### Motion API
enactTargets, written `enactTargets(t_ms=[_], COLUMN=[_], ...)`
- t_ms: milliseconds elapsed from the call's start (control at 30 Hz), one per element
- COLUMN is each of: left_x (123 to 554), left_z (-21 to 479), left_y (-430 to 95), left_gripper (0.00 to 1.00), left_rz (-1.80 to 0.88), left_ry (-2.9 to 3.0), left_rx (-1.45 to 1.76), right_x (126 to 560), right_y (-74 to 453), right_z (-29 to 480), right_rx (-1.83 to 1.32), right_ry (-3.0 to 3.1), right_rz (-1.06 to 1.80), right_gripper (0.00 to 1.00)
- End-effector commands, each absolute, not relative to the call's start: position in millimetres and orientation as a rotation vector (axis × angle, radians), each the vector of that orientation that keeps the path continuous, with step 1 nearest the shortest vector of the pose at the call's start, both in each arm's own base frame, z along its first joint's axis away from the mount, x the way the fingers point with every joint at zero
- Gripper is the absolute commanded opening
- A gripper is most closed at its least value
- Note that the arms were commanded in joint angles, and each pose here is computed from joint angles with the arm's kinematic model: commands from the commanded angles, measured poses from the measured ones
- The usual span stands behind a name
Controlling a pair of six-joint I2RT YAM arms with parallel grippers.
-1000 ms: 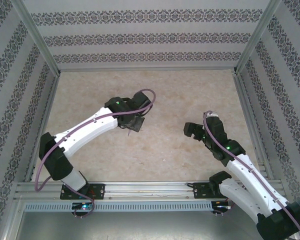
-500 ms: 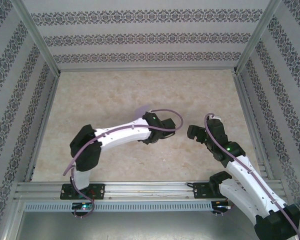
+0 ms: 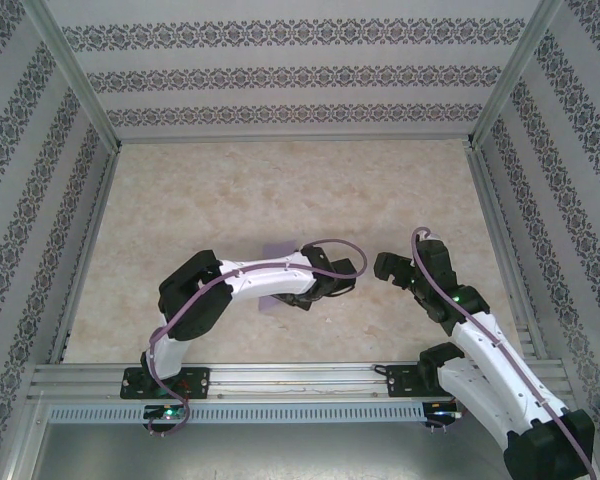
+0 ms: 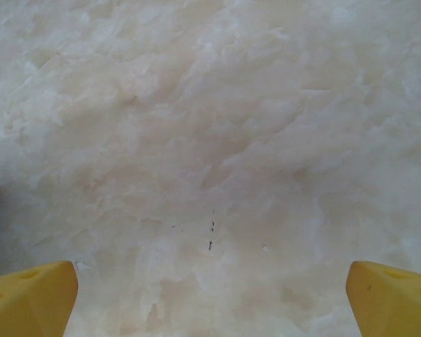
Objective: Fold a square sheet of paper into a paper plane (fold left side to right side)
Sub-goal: Turn over the paper at the center of the table.
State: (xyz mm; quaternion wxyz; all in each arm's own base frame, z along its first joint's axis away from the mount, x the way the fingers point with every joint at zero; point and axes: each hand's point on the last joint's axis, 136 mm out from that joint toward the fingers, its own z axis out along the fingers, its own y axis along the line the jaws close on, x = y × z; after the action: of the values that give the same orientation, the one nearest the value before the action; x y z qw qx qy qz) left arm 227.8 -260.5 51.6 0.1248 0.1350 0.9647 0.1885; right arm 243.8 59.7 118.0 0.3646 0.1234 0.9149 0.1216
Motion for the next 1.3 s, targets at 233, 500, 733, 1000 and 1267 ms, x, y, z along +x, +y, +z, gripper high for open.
enactTargets(t_ms=[233,500,733,1000,1267], left_x=[222.4,224.2,226.2,234.1,260.3], left_z=[42.8,44.2,60.5,90.4,129.4], left_y=[-310.0,-324.3,-341.4,-357.7,-335.9], left_gripper=[0.18,0.30,0.55,0.70,0.72], left_rz=[0.074,-0.072,-0.291,-0.621,-0.845], left_ry=[2.919,2.934,2.890,2.813,2.618], left_rx=[0.296,0.303,0.302,0.301,0.239], right_x=[244.2,247.2,247.7,247.9,251.3], right_y=[71.7,78.2,87.0,98.4,122.7], right_z=[106.8,103.6,104.9,107.4,125.0], right_rx=[0.316,0.309,0.300,0.285,0.244], right_ry=[2.386,2.401,2.408,2.429,2.402], right_rz=[0.413,0.470,0.554,0.648,0.840], right_gripper=[0.98,0.98,0.98,0.98,0.98])
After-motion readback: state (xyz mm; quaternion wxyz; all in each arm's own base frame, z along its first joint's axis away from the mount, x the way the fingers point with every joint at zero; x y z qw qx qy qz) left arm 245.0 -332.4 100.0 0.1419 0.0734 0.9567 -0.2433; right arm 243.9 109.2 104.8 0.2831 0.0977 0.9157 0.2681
